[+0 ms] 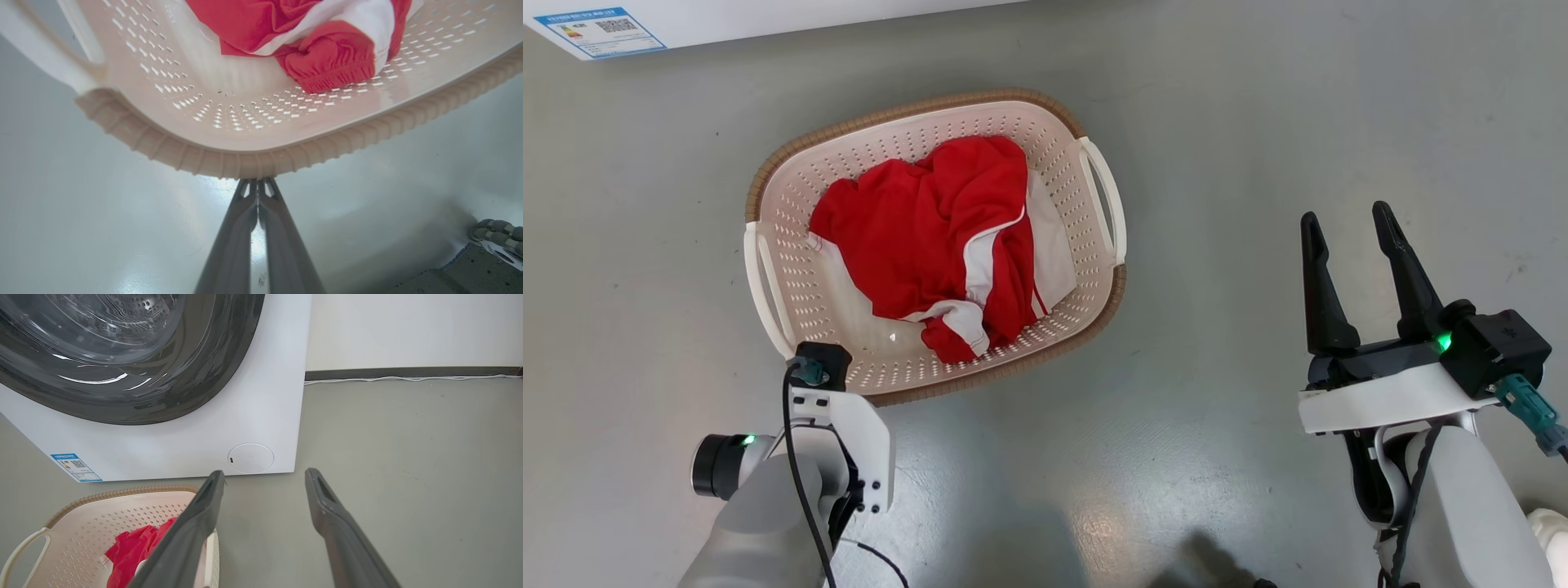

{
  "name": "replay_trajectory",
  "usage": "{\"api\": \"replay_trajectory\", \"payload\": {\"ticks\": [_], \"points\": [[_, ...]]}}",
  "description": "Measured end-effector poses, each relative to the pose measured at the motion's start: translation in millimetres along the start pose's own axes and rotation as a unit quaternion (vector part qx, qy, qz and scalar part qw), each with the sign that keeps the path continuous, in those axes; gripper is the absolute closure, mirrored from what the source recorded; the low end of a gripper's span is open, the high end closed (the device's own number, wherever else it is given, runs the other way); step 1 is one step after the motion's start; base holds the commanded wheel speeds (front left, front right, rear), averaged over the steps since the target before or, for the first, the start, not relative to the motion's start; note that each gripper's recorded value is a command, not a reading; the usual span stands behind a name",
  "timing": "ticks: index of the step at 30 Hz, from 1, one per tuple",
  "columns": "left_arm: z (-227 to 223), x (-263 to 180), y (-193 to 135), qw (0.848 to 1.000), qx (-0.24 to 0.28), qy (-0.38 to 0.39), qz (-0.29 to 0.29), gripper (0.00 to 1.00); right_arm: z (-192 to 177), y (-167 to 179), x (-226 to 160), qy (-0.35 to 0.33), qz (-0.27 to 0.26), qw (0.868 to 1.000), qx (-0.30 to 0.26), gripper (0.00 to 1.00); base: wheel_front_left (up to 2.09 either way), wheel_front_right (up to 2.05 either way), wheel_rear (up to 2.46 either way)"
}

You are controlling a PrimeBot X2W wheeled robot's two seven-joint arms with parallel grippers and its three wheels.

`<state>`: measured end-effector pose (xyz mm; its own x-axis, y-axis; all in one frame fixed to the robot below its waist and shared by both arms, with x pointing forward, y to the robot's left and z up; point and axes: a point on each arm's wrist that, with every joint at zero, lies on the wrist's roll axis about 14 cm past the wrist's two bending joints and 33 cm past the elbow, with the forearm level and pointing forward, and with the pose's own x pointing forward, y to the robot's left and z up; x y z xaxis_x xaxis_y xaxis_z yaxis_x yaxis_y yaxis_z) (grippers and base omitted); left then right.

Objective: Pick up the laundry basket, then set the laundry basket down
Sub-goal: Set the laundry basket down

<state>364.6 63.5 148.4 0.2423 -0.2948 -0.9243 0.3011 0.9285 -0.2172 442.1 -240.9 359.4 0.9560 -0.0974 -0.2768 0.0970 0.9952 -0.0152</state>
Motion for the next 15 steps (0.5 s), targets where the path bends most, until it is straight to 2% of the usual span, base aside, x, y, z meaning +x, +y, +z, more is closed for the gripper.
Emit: {"api": "replay_trajectory", "payload": {"ticks": [15], "points": [[16,3,-2,1.000,-0.003,-0.019,-0.003,1.00,-4,0,1,0.005,-0.001,1.000,0.003,0.00,0.00,0.00,0.00]]}}
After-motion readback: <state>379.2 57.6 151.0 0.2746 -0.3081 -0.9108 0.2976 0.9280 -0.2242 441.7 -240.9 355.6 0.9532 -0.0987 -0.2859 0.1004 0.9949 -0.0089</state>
